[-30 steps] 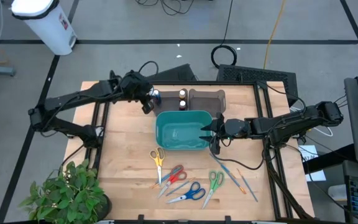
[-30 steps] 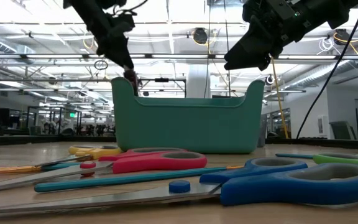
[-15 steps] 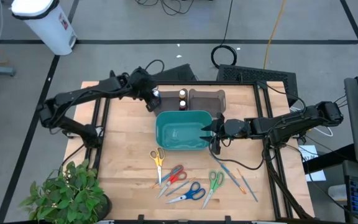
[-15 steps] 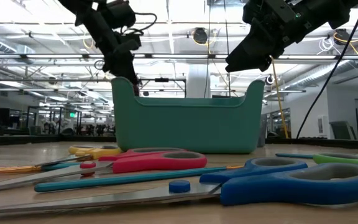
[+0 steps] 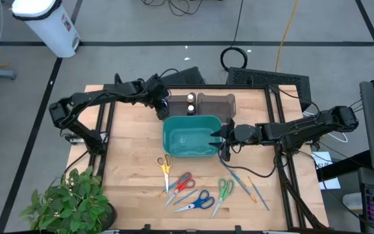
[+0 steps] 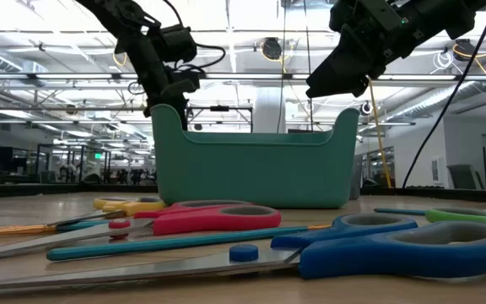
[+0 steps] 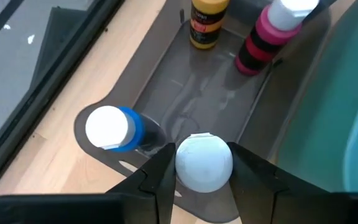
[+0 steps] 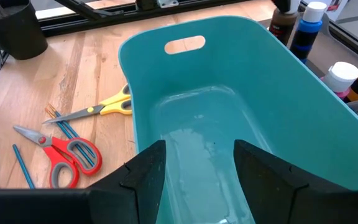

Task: Pick & Place Paint Supplies
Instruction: Put the brown paint bottle into the left black bin

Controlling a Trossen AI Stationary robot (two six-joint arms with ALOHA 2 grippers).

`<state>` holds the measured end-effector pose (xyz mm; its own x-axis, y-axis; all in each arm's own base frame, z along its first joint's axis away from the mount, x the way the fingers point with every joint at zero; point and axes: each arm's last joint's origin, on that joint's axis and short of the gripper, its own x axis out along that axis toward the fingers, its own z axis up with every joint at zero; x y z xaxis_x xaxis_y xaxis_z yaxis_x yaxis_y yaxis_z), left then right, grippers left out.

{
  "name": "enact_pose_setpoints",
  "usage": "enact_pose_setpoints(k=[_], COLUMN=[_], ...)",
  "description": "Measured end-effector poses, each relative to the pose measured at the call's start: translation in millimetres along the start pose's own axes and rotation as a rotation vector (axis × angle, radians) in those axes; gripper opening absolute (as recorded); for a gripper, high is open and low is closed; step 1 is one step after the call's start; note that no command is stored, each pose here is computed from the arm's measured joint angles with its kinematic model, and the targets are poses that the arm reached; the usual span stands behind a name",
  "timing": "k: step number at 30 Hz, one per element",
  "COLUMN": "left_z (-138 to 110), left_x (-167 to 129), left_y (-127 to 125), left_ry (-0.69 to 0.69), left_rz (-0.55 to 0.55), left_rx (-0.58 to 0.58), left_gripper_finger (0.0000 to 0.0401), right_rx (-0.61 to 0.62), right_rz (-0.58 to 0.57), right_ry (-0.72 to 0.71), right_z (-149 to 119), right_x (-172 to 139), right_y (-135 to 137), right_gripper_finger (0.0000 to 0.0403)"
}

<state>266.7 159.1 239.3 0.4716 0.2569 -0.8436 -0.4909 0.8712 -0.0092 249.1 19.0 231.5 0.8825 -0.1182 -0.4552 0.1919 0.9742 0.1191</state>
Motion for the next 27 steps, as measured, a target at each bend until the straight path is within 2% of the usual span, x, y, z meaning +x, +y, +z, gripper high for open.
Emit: enact_pose_setpoints(k=[9,15,22,27], left_z=[-2.6,-4.7,-5.3,-7.1], left_x=[15.6,17.2,17.3,17.2], left_y=[0.2,-1.3,-2.6,-2.9], left_ry=[0.045,0.056,0.062,0.080], left_rz=[0.002,0.017,0.014,0.014], left_rx=[0.033,0.040,0.045,0.040], left_gripper_finger=[0.0122,0.0141,0.0130,0.0159], right_rx=[0.000,0.000,0.000,0.000], right_rz=[0.000,0.000,0.000,0.000], right_ry=[0.000,0.000,0.000,0.000], right_z=[0.0,0.0,0.1,0.0], right_x=[0.0,0.0,0.0,0.0], right_y=[0.0,0.0,0.0,0.0], right_gripper_finger=[0.0180,0.0180,0.0180,0.0180])
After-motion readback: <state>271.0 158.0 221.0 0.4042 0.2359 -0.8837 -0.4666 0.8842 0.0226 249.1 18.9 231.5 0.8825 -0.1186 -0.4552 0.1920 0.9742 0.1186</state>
